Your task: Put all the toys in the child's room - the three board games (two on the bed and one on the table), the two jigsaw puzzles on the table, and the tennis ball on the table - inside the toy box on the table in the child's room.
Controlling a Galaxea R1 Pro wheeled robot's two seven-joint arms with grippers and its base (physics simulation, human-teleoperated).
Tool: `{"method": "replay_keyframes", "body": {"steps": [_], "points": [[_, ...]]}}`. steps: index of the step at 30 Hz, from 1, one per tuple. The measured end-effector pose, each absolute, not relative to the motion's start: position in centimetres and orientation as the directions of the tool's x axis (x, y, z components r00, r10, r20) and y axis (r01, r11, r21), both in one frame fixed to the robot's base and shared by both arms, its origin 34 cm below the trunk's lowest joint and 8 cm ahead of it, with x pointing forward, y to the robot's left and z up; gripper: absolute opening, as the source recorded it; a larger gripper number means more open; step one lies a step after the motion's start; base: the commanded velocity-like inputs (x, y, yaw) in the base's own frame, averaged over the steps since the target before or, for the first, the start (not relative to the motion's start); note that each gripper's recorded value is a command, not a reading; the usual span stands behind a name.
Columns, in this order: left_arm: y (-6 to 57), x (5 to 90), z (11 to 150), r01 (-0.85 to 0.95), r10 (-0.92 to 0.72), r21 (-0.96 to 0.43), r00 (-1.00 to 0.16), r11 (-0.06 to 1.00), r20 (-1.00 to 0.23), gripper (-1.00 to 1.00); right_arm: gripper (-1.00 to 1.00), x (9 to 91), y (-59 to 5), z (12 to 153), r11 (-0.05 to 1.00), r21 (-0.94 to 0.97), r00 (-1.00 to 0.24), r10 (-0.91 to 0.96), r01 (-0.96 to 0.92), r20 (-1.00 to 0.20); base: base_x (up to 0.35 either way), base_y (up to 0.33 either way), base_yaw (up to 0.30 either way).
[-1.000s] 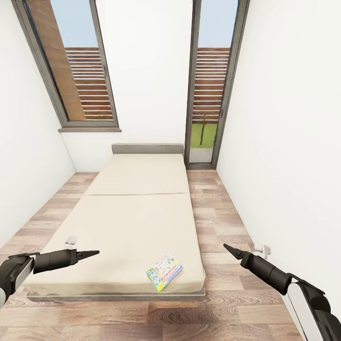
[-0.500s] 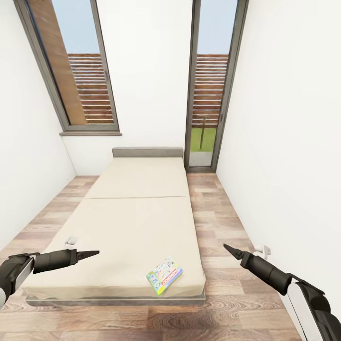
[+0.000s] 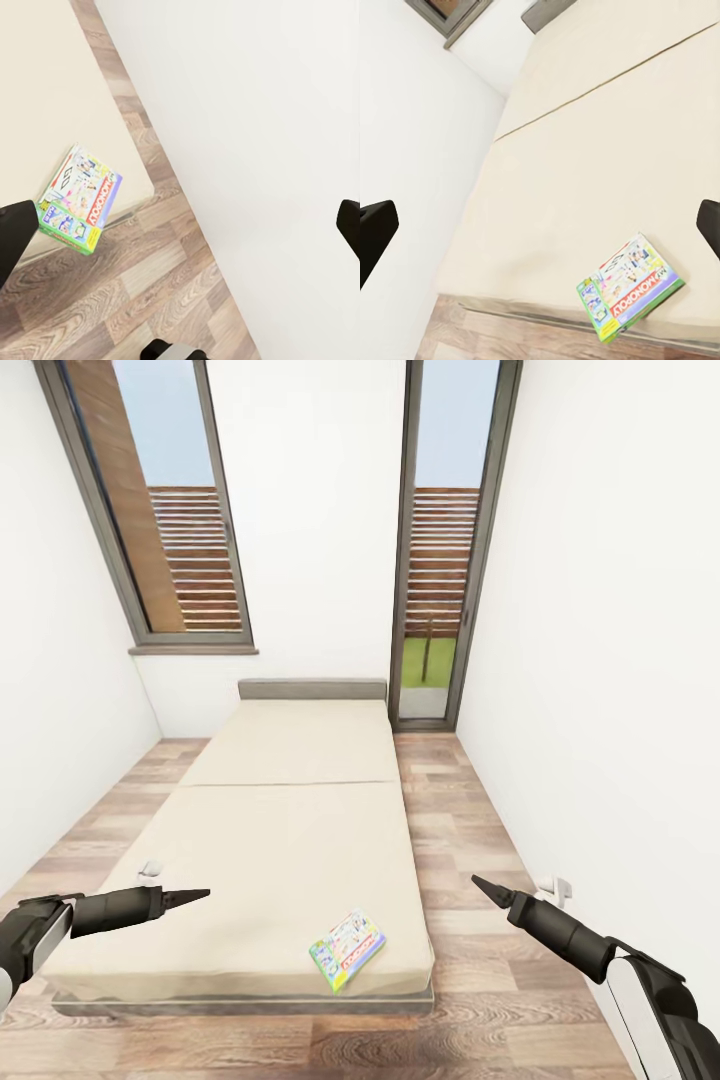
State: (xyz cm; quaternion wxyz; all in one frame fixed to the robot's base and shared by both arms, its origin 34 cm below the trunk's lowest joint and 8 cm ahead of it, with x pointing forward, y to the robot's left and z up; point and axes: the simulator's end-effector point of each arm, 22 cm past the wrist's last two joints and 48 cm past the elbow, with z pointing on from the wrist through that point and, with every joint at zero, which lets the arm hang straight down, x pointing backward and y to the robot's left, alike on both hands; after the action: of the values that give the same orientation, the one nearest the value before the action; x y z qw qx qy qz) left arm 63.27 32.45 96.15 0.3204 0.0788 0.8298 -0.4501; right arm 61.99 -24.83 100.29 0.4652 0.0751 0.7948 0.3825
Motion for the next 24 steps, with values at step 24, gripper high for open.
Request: {"method": "replay_keyframes", "body": {"steps": [24], "points": [[32.4,63.4,97.6,0.439,-0.157,-0.683,-0.765,0.584,-0.625,1.00,1.00,62.0,-24.6,102.1,0.696,0.668,-0.533,0.472,-0.263,-0.702,0.000,0.000,0.000]]}}
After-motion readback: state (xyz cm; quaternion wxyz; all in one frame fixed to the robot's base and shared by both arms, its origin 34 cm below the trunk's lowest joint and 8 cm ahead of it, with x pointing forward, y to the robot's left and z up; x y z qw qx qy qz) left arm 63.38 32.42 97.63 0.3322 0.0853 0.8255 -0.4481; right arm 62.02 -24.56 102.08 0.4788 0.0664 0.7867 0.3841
